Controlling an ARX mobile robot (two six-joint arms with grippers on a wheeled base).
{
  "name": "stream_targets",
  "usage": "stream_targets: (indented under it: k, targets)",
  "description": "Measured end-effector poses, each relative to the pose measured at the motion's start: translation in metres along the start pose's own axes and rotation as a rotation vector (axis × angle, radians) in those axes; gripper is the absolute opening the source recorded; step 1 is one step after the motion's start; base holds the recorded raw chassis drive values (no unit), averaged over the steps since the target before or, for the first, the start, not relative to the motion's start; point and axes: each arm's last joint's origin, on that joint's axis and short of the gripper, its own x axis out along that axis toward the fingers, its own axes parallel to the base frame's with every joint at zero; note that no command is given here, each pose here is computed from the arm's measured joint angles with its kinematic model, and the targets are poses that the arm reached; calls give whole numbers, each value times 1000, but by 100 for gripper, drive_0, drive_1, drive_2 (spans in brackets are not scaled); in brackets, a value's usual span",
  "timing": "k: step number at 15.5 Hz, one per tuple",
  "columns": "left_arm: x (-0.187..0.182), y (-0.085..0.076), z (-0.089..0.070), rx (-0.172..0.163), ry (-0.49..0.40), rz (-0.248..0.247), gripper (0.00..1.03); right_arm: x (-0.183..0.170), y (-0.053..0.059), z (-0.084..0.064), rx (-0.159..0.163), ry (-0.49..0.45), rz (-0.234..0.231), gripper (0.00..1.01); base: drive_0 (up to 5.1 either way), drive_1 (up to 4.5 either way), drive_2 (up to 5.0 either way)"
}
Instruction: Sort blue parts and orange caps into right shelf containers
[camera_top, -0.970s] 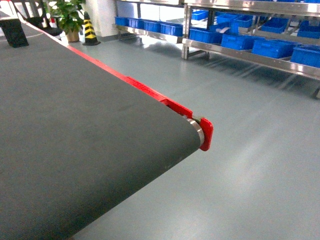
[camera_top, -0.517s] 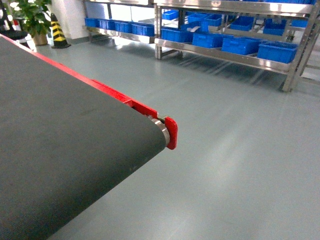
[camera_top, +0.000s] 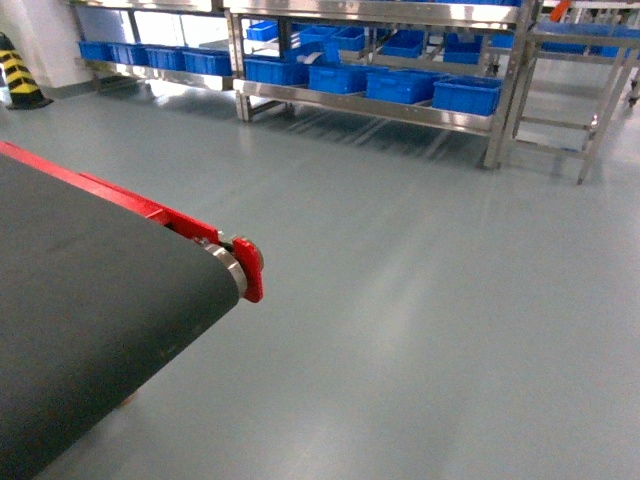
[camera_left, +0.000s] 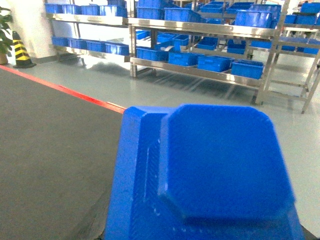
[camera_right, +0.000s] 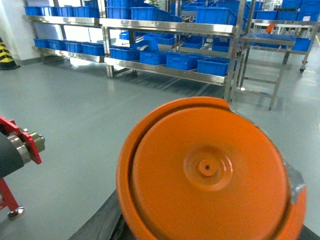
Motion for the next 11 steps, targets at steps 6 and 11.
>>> stream_targets:
  k: [6, 11]
  targets:
    - [0, 0, 0, 0, 0, 0, 43, 0, 0, 0, 0, 0, 0, 45, -151, -151, -151]
    - [0, 0, 0, 0, 0, 0, 43, 0, 0, 0, 0, 0, 0, 45, -151, -151, -151]
